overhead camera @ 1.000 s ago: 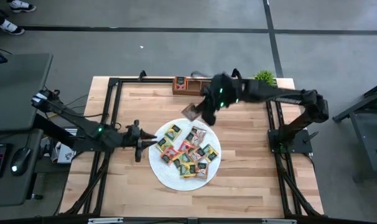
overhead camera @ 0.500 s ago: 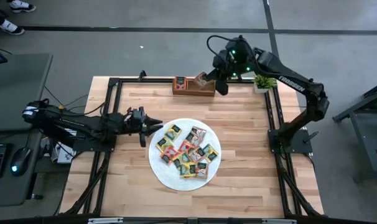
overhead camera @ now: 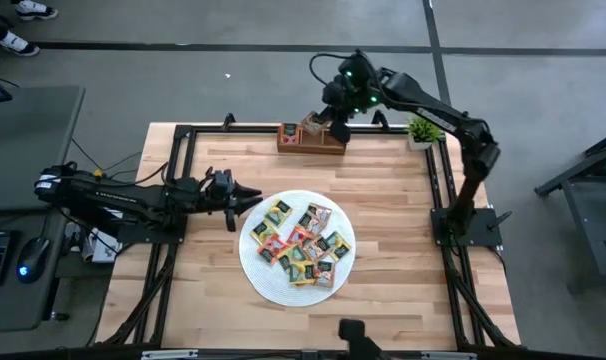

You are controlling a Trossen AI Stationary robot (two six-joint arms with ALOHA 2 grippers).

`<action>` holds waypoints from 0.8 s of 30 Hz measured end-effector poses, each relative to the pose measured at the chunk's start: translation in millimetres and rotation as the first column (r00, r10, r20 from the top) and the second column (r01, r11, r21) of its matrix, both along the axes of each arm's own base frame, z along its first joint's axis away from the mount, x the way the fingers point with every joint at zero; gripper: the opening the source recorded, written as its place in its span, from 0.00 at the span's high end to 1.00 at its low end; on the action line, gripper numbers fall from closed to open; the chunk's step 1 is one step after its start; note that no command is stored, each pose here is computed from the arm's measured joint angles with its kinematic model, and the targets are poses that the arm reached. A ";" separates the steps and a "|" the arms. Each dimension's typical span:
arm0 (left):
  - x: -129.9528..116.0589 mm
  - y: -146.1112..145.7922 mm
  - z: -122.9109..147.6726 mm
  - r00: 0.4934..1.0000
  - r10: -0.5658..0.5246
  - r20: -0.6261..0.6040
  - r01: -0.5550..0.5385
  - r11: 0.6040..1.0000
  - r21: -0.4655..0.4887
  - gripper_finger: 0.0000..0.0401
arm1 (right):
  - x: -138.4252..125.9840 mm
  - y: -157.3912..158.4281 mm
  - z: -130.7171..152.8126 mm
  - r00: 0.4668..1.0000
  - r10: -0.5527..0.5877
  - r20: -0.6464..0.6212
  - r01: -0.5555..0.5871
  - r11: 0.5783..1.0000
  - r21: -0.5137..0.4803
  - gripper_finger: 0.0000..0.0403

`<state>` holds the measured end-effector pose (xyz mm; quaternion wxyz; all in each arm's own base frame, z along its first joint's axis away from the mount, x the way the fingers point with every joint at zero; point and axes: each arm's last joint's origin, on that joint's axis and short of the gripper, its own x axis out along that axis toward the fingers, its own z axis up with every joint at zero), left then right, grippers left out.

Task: Pick & Place Tea
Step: Put the brown tea bag into the middle section of the wooden organizer

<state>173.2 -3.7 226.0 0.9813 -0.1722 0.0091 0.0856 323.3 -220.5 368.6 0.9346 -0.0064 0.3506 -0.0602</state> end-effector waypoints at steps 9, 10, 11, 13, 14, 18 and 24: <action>0.1 -0.6 -0.7 1.000 -0.020 -0.010 0.020 1.000 0.013 0.75 | 27.9 -38.1 9.8 0.995 0.004 -0.104 -0.010 0.998 -0.065 1.00; 0.1 -0.7 -0.7 1.000 -0.024 -0.010 0.024 1.000 0.014 0.75 | 30.5 -43.2 6.5 0.993 0.001 -0.114 -0.008 0.998 -0.061 1.00; 0.1 -0.7 -0.7 1.000 -0.026 -0.010 0.026 1.000 0.015 0.75 | 32.4 -47.9 1.6 0.994 -0.003 -0.113 -0.004 0.998 -0.061 1.00; 0.1 -0.9 -0.7 0.999 -0.032 -0.011 0.032 0.999 0.015 0.75 | 31.7 -55.5 -10.7 0.992 -0.013 -0.125 0.007 0.999 -0.049 1.00; 0.1 -1.0 -0.9 0.999 -0.035 -0.012 0.035 0.999 0.017 0.75 | 31.5 -58.8 -17.3 0.990 -0.017 -0.139 0.012 0.999 -0.038 1.00; 0.1 -1.3 -1.9 0.999 -0.046 -0.024 0.046 0.999 0.018 0.75 | 32.1 -68.7 -42.5 0.982 -0.022 -0.189 0.023 1.000 0.002 1.00; -0.3 -1.5 -6.5 0.996 -0.051 -0.071 0.052 0.999 0.015 0.75 | 40.1 -75.7 -72.7 0.981 -0.005 -0.193 0.002 1.000 -0.015 1.00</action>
